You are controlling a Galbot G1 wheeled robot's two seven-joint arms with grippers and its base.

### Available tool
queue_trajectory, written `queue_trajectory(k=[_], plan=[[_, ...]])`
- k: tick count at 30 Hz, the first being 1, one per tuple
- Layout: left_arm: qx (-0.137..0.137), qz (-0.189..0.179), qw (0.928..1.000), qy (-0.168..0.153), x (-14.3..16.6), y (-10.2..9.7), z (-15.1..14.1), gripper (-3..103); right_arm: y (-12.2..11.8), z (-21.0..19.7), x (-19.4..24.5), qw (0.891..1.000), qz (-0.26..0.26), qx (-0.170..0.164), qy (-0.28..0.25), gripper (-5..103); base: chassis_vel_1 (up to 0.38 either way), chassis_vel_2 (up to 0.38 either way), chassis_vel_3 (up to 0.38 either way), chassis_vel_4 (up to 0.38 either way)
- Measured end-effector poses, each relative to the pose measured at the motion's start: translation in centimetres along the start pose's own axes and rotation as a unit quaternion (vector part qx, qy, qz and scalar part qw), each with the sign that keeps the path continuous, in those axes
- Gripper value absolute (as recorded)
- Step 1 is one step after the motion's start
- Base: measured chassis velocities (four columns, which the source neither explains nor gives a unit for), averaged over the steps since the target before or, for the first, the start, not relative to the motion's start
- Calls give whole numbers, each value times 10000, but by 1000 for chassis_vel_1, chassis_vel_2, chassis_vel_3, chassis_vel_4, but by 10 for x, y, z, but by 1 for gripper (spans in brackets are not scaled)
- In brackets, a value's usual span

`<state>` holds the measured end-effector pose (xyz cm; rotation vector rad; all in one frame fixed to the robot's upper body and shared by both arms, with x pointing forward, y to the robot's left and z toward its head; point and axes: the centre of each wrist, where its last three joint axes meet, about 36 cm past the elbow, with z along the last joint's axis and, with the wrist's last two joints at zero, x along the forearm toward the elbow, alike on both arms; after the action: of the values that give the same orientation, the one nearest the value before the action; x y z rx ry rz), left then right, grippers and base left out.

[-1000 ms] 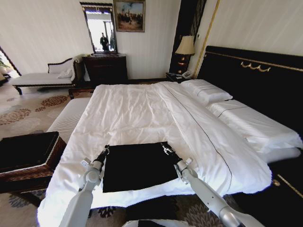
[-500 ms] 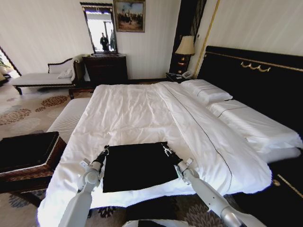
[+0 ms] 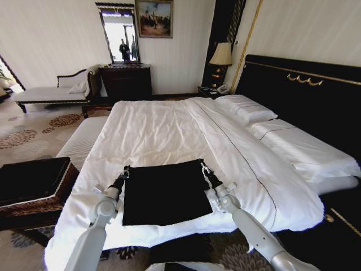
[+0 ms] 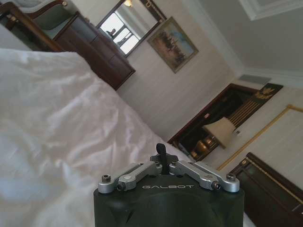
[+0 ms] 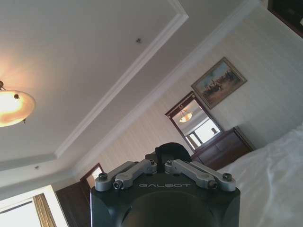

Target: Fold the clothes on the bed and place them into the basket.

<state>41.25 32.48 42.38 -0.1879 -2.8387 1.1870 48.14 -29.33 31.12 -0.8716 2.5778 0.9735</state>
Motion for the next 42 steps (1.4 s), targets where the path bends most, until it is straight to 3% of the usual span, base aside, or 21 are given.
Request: queue_trajectory(k=[5, 18, 24, 25, 28, 30, 32, 34, 37, 42], plan=[[-46, 490, 9985, -227, 10, -32, -31, 1, 27, -26, -18, 9988, -364, 117, -317, 2, 0, 0, 0, 0], [-37, 773, 9963, -382, 46, -65, -42, 1, 76, -44, -1, 9946, -818, 339, -535, 2, 0, 0, 0, 0], [-117, 818, 9958, -383, 78, -86, -41, 1, 105, -46, 18, 9955, -526, 519, -592, 2, 0, 0, 0, 0], [-147, 799, 9960, -382, 84, -89, -41, 1, 110, -46, 22, 9958, -443, 540, -586, 2, 0, 0, 0, 0], [-316, 687, 9965, -368, 124, -111, -44, 1, 154, -53, 49, 9957, 6, 756, -531, 2, 0, 0, 0, 0], [-348, 627, 9967, -376, 136, -117, -47, 1, 166, -59, 54, 9951, 78, 806, -563, 2, 0, 0, 0, 0], [-289, 304, 9987, -305, 160, -124, -51, 1, 198, -82, 62, 9922, 259, 968, -747, 2, 0, 0, 0, 0], [-258, 178, 9991, -270, 163, -123, -51, 1, 204, -86, 63, 9914, 296, 996, -795, 2, 0, 0, 0, 0], [-136, -404, 9989, -170, 172, -119, -52, 1, 235, -109, 59, 9877, 636, 1031, -986, 2, 0, 0, 0, 0], [-134, -446, 9988, -172, 156, -129, -59, 1, 252, -122, 40, 9848, 1083, 1023, -894, 2, 0, 0, 0, 0]])
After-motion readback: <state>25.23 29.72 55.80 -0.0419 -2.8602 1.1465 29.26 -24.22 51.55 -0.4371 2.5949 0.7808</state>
